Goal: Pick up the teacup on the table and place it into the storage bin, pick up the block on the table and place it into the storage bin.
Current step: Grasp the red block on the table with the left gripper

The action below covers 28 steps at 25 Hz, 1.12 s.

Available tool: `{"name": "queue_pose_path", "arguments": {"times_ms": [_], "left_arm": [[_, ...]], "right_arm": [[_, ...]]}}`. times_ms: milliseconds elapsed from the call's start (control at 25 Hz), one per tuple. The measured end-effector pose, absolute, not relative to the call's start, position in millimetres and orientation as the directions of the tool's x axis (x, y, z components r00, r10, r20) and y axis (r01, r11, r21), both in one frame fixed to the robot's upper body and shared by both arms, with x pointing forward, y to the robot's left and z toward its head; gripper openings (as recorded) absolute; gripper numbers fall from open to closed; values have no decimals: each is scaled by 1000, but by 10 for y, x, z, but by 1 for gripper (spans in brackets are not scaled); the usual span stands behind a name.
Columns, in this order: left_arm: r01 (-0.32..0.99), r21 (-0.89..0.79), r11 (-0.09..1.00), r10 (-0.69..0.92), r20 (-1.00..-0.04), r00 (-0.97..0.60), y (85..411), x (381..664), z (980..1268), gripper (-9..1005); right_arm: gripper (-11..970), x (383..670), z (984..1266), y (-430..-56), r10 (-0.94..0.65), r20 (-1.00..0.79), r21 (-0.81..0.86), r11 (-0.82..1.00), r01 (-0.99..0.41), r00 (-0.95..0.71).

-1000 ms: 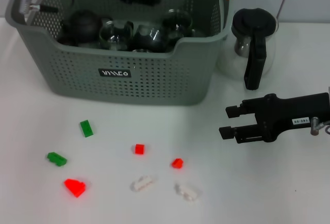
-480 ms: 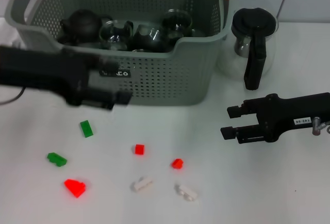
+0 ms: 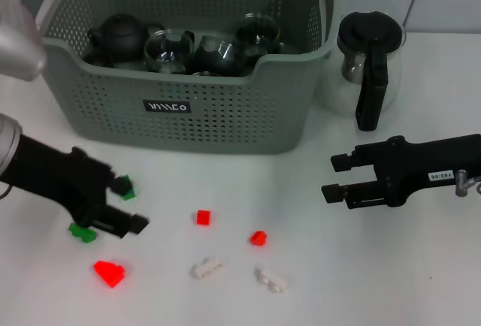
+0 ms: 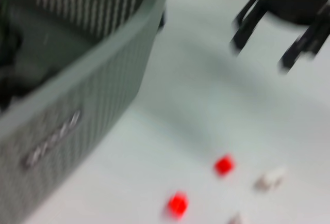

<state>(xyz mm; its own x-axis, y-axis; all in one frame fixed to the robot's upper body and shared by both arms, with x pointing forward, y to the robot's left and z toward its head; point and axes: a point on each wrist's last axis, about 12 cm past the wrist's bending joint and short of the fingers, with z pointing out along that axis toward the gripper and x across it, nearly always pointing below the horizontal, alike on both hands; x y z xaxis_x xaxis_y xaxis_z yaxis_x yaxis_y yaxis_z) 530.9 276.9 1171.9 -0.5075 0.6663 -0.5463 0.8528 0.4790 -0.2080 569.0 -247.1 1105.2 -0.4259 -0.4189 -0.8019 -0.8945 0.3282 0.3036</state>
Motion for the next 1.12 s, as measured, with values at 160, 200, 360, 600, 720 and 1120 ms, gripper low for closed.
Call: {"name": "queue_pose_path", "arguments": {"times_ms": [160,200,360,600,720,1120], "left_arm": [[828,-191,527,716,-425,-554,2787,5310,11655,746],[829,-189,527,727,-404,-555,2775,5304,11642,738],[836,-178,519,772,-321,-548,2706,5284,11568,715],[852,-179,491,814,-253,-522,2580,5305,11450,714],[859,-178,480,833,-212,-510,2538,5311,11400,713],[849,-215,483,851,-111,-513,2438,5310,11363,711]], "right_arm": [[700,5680,11041,-2482,-419,-800,306,331,-893,-429],[700,5679,11041,-2485,-419,-800,306,331,-893,-430],[700,5676,11038,-2489,-420,-801,304,331,-894,-427],[700,5677,11025,-2484,-423,-800,301,331,-894,-426],[699,5675,11021,-2485,-423,-800,301,332,-894,-426],[699,5679,11024,-2490,-423,-800,300,333,-894,-426]]}}
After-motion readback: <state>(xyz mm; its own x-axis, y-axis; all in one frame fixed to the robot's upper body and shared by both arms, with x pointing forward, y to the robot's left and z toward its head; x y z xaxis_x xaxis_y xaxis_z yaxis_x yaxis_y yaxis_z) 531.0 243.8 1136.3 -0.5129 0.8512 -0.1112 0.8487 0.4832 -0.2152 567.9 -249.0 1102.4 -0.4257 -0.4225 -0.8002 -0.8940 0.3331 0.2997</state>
